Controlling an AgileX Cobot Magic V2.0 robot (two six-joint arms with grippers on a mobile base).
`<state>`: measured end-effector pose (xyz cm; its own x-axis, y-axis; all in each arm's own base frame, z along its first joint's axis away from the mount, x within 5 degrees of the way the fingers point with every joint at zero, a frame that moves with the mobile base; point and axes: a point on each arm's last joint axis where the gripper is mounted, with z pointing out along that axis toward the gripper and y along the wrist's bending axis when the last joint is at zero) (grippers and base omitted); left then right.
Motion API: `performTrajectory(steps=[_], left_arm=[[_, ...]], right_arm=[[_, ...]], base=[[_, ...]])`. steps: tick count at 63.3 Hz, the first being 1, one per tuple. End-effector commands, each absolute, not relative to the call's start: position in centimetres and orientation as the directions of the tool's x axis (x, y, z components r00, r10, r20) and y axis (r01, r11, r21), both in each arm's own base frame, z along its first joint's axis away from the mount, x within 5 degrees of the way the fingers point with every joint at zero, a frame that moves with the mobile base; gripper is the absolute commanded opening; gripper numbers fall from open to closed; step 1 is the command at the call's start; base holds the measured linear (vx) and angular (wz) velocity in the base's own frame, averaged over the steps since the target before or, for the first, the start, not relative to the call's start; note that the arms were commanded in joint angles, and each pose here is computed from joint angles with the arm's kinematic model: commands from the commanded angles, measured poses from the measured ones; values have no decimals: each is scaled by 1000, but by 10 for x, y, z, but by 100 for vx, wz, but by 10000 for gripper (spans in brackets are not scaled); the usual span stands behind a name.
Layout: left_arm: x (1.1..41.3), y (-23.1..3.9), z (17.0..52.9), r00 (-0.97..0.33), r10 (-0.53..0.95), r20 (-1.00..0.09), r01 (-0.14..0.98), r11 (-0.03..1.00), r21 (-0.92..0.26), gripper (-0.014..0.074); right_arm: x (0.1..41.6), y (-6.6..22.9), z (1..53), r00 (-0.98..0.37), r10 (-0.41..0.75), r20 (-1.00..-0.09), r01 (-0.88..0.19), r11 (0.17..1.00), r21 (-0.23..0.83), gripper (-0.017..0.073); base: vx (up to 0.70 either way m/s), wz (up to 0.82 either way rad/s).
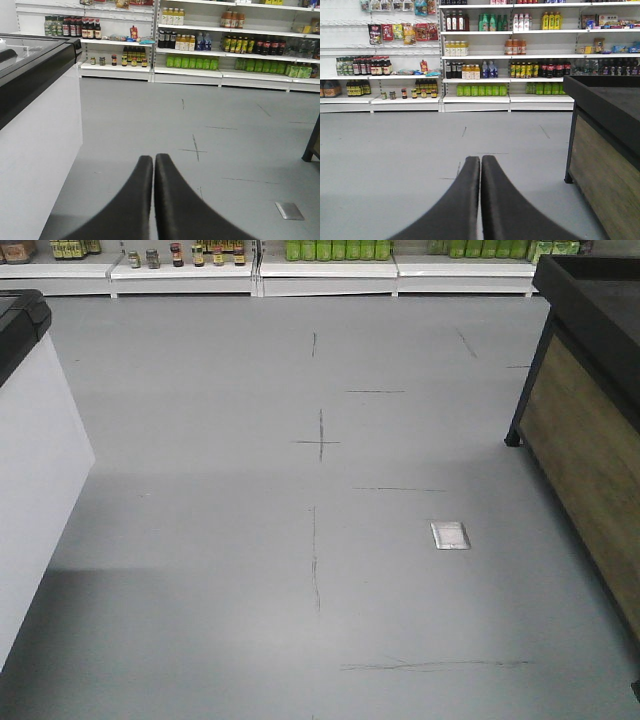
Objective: Pick three apples into basket with both arms
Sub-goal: 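Drive the base forward along the aisle toward the produce tables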
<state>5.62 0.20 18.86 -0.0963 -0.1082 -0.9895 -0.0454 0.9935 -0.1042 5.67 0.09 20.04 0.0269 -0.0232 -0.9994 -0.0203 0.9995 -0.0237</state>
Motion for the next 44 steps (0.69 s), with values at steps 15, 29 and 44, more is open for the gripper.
performTrajectory(steps=[15, 29, 44], left_arm=[[56, 2, 195, -13, -117, -993, -39, 992, -117, -6], [56, 2, 195, -13, -117, -993, -39, 992, -117, -6], [56, 2, 195, -13, -117, -993, -39, 992, -117, -6]], right_arm=[[56, 2, 203, 102, -36, -994, -24, 999, -39, -7], [56, 2, 203, 102, -36, -994, -24, 999, -39, -7], [56, 2, 203, 102, -36, -994, -24, 999, -39, -7]], base=[[0, 0], [0, 0], [0, 0]])
